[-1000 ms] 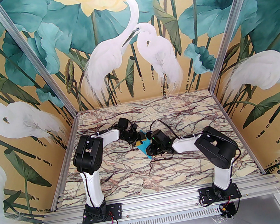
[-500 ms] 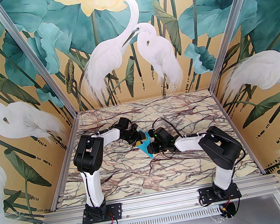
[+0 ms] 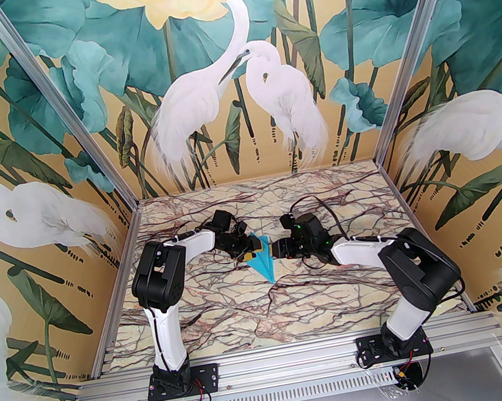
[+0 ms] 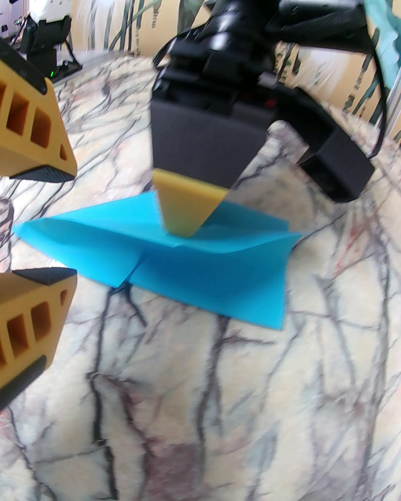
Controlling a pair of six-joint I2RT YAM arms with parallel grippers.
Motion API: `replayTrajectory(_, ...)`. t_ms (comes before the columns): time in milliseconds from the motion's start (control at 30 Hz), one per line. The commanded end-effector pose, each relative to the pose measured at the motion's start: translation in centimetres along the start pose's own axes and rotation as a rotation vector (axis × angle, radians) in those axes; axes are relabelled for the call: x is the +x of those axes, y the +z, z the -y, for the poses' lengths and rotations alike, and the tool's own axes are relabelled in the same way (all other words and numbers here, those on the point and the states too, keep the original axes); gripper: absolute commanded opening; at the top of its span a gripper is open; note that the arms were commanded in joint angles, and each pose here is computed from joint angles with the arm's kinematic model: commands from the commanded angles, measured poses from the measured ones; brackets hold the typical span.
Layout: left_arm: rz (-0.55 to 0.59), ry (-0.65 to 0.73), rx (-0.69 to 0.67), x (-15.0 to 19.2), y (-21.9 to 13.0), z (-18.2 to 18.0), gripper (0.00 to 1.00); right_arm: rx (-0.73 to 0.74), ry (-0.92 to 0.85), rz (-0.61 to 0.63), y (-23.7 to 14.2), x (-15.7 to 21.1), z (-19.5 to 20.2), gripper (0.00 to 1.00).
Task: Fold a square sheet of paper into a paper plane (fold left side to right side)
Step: Fourth fold the wing at the center of the table.
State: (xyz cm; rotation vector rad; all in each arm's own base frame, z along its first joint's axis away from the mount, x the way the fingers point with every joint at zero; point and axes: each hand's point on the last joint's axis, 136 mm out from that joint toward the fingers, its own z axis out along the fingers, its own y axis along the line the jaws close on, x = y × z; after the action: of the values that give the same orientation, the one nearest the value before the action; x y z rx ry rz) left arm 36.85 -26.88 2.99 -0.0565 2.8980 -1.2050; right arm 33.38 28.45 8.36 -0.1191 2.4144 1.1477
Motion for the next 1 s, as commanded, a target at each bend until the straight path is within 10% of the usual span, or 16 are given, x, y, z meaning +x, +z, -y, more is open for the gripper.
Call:
replayTrajectory(0,-0.015,-0.043,-0.099,0.4,1.2,-3.1,0.5,-0.057,0.047,-0.028,1.5,-0.1,-0.3,0.42)
replayTrajectory(967,-0.007,-0.042,-0.091,0.4,0.9,-2.7,0.51,0.011,0.12,-0.091,5.4,0.1,3.7,0.05)
